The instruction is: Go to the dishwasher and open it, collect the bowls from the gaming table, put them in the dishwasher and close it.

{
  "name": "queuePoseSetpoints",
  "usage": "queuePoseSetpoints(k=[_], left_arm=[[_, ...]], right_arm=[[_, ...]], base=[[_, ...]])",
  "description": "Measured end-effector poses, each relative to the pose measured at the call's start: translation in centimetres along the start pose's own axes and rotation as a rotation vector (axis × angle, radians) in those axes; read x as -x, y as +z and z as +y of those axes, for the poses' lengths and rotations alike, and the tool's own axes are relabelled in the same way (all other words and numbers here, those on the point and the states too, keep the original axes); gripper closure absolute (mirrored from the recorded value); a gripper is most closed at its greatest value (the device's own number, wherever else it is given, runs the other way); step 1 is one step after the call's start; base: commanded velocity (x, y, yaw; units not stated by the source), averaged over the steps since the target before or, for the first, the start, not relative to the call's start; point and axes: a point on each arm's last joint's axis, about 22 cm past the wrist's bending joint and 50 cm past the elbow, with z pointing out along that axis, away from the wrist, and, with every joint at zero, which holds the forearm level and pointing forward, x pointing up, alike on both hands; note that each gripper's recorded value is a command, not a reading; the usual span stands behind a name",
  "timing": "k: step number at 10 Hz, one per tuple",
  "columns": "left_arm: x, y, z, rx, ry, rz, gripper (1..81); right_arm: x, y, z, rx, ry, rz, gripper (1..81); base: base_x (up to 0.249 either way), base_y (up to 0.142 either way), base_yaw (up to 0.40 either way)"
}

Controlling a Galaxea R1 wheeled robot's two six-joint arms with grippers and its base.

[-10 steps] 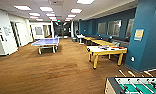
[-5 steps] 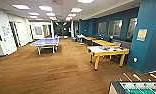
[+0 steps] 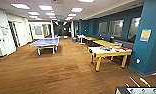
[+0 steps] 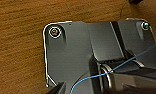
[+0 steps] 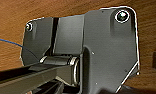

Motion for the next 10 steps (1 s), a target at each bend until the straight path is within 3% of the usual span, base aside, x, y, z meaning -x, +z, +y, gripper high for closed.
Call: queuePoseSetpoints(k=[2,5,10], left_arm=[[0.0,-0.1,-0.4,-0.006,0.0,-0.001,1.0],[-0.1,0.1,0.4,0.004,0.0,0.001,1.0],[-0.3,0.1,0.2,0.001,0.0,0.003,1.0]], right_arm=[[-0.1,0.2,-0.7,-0.01,-0.001,0.001,1.0],[-0.1,-0.1,0.6,0.007,0.002,0.0,1.0],[0.0,-0.1,0.7,0.011,0.008,-0.001,1.0]], base=[[0.178,0.0,0.0],[0.178,0.0,0.0],[0.173,0.0,0.0]])
